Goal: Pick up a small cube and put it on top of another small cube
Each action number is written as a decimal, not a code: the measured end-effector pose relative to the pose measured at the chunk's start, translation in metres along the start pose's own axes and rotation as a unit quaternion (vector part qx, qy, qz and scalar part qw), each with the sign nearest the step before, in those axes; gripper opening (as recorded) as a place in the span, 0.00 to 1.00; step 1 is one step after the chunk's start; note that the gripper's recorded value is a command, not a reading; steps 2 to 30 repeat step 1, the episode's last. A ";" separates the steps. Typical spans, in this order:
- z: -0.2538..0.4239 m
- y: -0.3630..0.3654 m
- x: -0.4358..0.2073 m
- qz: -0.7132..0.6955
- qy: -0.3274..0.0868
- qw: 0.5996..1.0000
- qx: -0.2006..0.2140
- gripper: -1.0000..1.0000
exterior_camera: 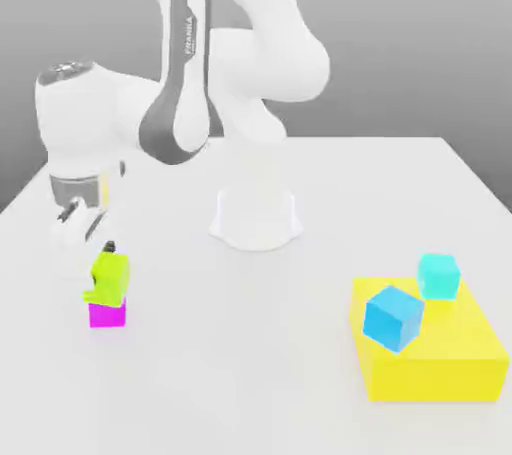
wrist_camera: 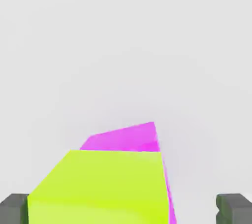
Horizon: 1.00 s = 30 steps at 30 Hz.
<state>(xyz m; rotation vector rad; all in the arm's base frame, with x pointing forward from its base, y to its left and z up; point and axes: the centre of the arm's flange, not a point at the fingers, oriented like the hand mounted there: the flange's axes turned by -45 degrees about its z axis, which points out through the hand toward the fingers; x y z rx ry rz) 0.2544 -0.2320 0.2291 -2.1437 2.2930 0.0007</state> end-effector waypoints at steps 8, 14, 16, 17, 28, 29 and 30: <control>-0.009 0.001 0.000 0.000 0.000 1.000 0.000 1.00; -0.009 0.001 0.000 0.000 0.000 1.000 0.000 1.00; -0.009 0.001 0.000 0.000 0.000 1.000 0.000 1.00; -0.009 0.001 0.000 0.000 0.000 1.000 0.000 1.00; -0.009 0.001 0.000 0.000 0.000 1.000 0.000 1.00; -0.009 0.001 0.000 0.000 0.000 1.000 0.000 1.00; -0.009 0.001 0.000 0.000 0.000 1.000 0.000 1.00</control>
